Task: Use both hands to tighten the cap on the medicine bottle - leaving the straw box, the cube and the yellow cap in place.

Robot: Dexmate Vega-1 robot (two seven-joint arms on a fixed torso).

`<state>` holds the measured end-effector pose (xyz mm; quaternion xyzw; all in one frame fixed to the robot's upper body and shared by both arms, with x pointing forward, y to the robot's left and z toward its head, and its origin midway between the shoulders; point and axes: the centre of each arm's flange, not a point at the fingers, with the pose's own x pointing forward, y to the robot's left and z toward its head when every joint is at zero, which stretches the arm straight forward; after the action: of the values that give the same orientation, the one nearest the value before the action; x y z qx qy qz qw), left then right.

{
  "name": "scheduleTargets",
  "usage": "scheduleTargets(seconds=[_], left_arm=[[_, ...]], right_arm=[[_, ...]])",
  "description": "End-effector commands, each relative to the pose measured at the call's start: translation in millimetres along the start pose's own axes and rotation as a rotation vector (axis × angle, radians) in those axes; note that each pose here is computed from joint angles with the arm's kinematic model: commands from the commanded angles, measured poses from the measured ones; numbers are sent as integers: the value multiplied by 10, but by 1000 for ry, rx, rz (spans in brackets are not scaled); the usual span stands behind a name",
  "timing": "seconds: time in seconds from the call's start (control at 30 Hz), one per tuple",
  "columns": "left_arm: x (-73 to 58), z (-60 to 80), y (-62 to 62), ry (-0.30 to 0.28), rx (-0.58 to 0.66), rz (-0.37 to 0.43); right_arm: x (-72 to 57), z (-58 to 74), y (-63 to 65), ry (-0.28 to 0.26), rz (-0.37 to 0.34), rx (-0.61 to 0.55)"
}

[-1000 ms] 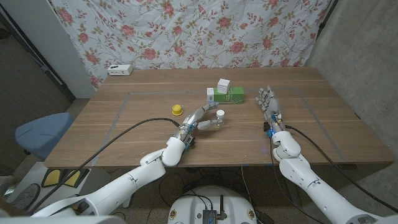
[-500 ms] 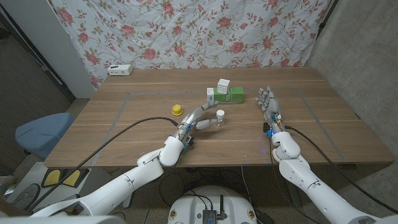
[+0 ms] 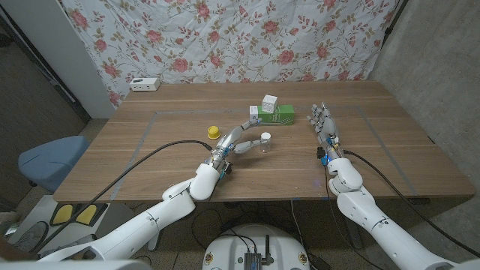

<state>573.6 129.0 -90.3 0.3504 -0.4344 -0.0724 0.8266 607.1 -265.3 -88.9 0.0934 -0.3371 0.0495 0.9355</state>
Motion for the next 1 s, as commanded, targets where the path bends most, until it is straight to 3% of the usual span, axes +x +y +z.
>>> scheduleTargets(seconds=[0.03, 0.6, 1.0], left_arm=[[-21, 50, 158, -2, -55, 69], [-24, -21, 373, 10, -183, 174], [-13, -150, 507, -7, -247, 192]], right_arm=[[-37, 55, 23, 4, 8, -11], [-12, 129, 48, -1, 41, -29], [54, 149, 54, -14, 60, -14]])
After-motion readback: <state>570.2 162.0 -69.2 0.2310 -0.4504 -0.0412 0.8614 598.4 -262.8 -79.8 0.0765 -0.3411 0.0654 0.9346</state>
